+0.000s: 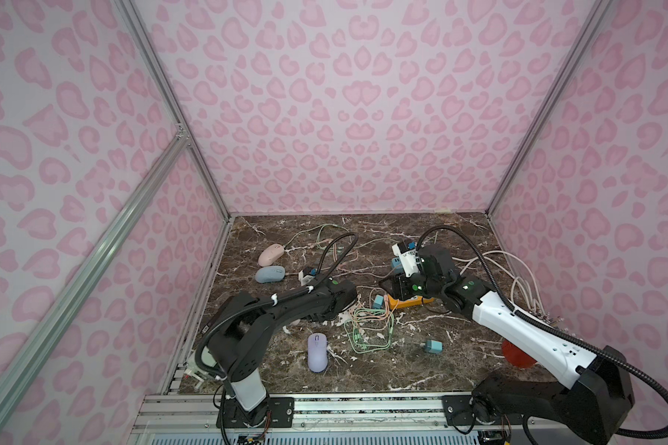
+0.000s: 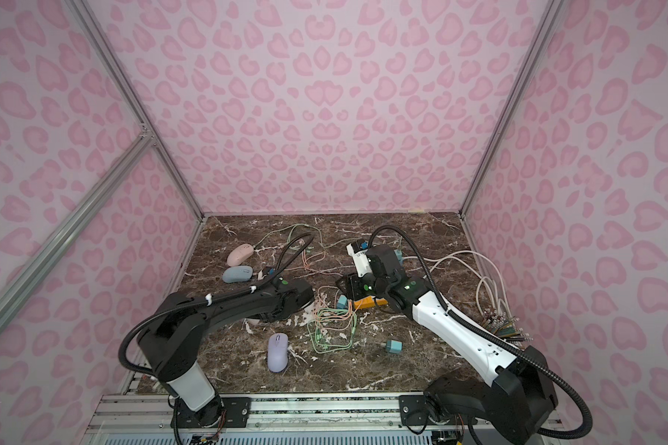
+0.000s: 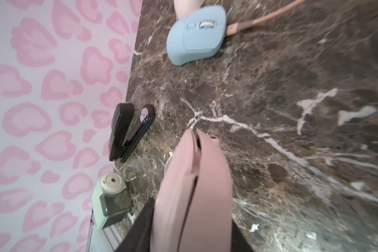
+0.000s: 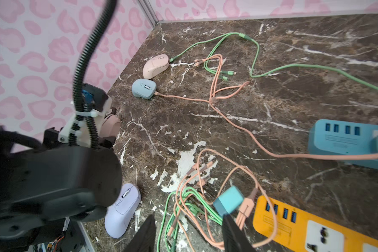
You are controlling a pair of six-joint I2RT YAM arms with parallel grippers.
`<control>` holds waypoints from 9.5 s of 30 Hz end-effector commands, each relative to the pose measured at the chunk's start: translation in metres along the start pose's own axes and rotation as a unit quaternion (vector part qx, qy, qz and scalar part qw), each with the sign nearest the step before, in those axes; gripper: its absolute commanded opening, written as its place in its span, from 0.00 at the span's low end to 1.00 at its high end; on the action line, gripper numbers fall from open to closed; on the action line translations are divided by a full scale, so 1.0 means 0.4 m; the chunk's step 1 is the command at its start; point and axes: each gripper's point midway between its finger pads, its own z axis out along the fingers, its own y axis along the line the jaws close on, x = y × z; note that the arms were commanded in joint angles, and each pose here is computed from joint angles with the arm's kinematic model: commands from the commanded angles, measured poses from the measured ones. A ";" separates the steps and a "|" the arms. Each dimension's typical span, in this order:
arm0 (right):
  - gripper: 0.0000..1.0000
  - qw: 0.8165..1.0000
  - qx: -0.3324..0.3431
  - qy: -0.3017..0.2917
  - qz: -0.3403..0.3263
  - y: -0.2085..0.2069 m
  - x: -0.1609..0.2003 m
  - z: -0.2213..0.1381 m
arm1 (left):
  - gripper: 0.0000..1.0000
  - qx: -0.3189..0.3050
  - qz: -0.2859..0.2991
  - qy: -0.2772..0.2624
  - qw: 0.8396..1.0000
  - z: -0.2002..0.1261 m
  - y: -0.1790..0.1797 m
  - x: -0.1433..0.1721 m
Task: Unplug the wireless mouse
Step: Place the mouse at the center of the board, then remove the plug from the socket, then remove the power cord from the plug.
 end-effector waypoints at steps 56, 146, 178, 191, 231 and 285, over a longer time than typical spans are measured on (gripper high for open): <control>0.42 0.966 0.236 0.026 0.107 -0.396 -0.031 0.052 | 0.83 0.554 0.117 -0.179 0.804 -0.457 -0.457 -0.274; 0.16 0.956 0.285 0.000 0.075 -0.512 0.007 0.129 | 0.49 0.651 0.113 -0.072 0.747 -0.416 -0.732 -0.387; 0.14 0.953 0.290 0.024 0.086 -0.532 0.044 0.156 | 0.21 0.547 0.153 -0.097 0.818 -0.391 -0.814 -0.419; 0.13 0.949 0.307 -0.016 0.069 -0.501 -0.053 0.122 | 0.20 0.511 0.186 -0.071 0.836 -0.318 -0.844 -0.331; 0.17 0.996 -0.063 0.001 0.065 -0.055 -0.046 -0.048 | 0.92 0.710 0.089 -0.478 0.509 -0.644 -0.369 -0.344; 0.33 0.995 0.003 -0.035 0.090 -0.147 -0.049 -0.101 | 0.03 0.722 0.143 -0.443 0.512 -0.633 -0.371 -0.260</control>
